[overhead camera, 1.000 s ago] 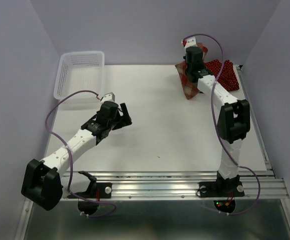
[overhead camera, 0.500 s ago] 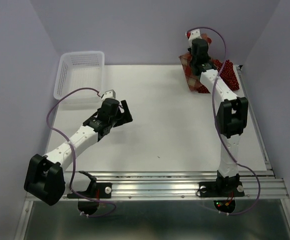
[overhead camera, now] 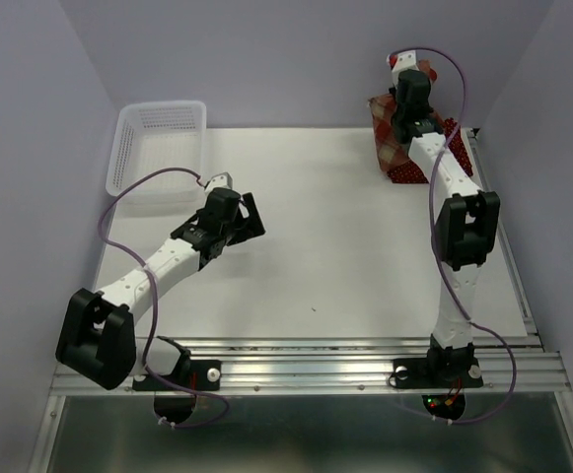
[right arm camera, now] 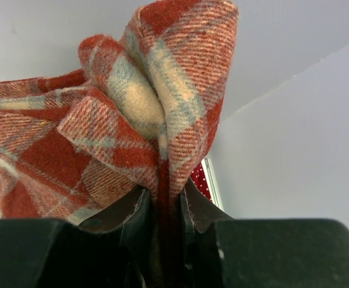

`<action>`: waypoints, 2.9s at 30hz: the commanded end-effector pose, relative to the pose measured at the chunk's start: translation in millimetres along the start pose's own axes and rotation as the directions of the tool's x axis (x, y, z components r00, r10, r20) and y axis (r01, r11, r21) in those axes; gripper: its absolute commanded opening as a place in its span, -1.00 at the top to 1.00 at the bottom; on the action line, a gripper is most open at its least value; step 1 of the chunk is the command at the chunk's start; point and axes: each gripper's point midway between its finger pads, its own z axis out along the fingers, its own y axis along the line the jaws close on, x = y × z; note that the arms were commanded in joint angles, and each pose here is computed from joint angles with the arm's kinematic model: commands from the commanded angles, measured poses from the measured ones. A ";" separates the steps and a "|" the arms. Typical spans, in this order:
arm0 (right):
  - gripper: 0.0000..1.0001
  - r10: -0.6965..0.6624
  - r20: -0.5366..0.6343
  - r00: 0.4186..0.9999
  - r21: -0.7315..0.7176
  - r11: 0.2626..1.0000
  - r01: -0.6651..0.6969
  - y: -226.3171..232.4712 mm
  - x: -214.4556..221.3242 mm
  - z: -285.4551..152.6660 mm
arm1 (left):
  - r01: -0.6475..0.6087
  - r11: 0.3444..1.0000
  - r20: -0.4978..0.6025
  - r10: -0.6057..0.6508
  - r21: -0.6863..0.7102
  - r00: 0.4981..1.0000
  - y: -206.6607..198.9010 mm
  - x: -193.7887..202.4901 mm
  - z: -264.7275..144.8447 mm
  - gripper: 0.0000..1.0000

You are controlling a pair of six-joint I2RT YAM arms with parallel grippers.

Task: Fold and stack the skirts
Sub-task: Neatly place the folded skirt to the corner

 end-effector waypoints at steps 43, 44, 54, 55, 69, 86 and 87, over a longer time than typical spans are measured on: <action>-1.00 0.445 -0.056 0.894 -0.061 0.892 -0.448 -114.9 38.2 31.7 | -0.050 0.999 -0.090 0.051 0.014 0.995 -35.7 -27.0 26.5 -0.97; -1.00 0.448 -0.063 0.892 -0.091 0.887 -0.452 -110.0 37.7 27.4 | -0.053 0.998 -0.091 0.054 0.018 0.994 -35.9 -26.4 26.9 -0.97; -1.00 0.473 -0.234 0.849 -0.530 0.670 -0.519 -12.1 29.5 17.2 | -0.070 0.997 -0.112 0.073 0.025 0.991 -32.7 -16.2 30.1 -0.97; -1.00 0.474 -0.244 0.846 -0.544 0.655 -0.524 -6.6 30.5 19.4 | -0.070 0.997 -0.113 0.072 0.023 0.991 -31.8 -15.9 30.3 -0.97; -1.00 0.485 -0.160 0.859 -0.390 0.769 -0.507 0.7 70.9 98.7 | -0.048 0.999 -0.188 0.048 0.003 0.981 -24.0 8.6 39.0 -0.97; -1.00 0.558 -0.322 0.765 -0.179 0.757 -0.628 -14.6 204.2 151.6 | -0.059 0.998 -0.211 0.056 -0.007 0.976 -23.7 8.0 36.0 -0.97; -1.00 0.576 -0.325 0.750 -0.150 0.752 -0.642 -15.0 209.3 153.7 | -0.061 0.998 -0.212 0.058 -0.007 0.976 -23.4 8.8 34.2 -0.97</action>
